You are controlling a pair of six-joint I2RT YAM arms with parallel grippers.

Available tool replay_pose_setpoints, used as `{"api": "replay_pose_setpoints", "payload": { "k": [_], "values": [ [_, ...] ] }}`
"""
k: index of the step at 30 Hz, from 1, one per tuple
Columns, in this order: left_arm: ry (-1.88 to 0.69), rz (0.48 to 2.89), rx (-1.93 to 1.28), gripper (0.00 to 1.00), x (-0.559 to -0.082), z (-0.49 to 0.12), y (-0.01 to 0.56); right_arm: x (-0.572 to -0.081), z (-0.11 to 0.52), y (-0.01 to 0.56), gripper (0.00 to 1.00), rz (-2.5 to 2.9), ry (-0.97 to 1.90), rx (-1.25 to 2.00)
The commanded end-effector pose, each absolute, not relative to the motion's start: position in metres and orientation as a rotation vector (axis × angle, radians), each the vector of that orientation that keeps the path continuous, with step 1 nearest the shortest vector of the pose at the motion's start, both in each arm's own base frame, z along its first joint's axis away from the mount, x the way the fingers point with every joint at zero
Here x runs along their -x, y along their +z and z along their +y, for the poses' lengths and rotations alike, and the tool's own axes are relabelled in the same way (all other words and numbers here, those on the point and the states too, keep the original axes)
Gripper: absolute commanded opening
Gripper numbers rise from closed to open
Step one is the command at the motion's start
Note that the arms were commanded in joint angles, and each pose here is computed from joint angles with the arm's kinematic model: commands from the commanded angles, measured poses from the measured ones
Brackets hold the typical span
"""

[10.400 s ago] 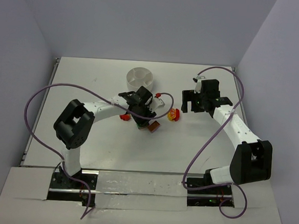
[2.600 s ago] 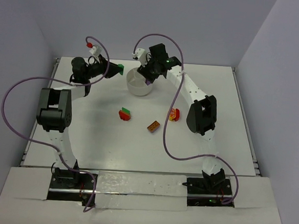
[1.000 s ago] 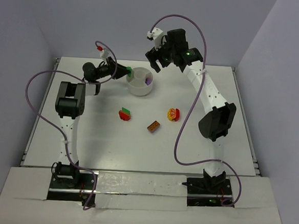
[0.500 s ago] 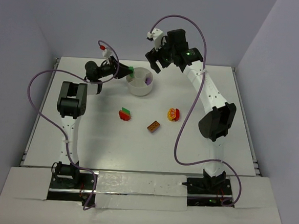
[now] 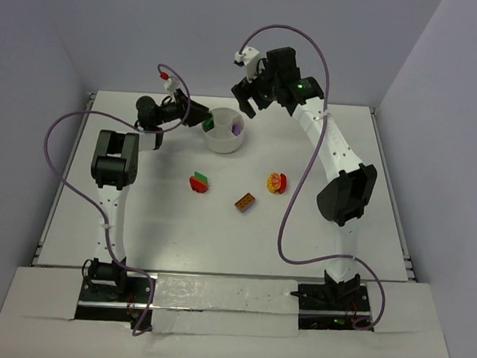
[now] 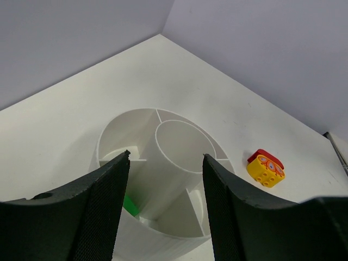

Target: Sort the legos into containers by color

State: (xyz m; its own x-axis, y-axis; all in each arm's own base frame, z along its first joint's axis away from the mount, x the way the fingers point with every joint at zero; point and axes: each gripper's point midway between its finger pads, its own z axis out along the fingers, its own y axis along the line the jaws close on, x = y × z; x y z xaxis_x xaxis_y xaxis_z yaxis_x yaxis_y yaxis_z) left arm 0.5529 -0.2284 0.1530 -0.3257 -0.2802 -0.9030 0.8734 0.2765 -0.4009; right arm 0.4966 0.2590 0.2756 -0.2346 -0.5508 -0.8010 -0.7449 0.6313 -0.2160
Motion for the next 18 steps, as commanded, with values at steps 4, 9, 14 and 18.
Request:
{"api": "replay_pose_setpoints", "payload": {
  "k": [4,9,14,18],
  "values": [
    [-1.134,1.267,-0.753,0.61,-0.548,-0.214,0.273,-0.457,0.243,0.302,0.90,1.891,0.295,1.064],
    [-1.029,1.461,-0.801,0.57,-0.521,-0.196,0.275,-0.430,0.229,0.305,0.91,1.907,0.297,1.031],
    [-0.755,1.707,-0.760,0.52,-0.493,-0.169,0.243,-0.405,0.218,0.280,0.93,1.991,0.326,0.974],
    [-0.553,1.970,-0.659,0.48,-0.460,-0.149,0.217,-0.388,0.213,0.264,0.94,2.037,0.357,0.929]
  ]
}}
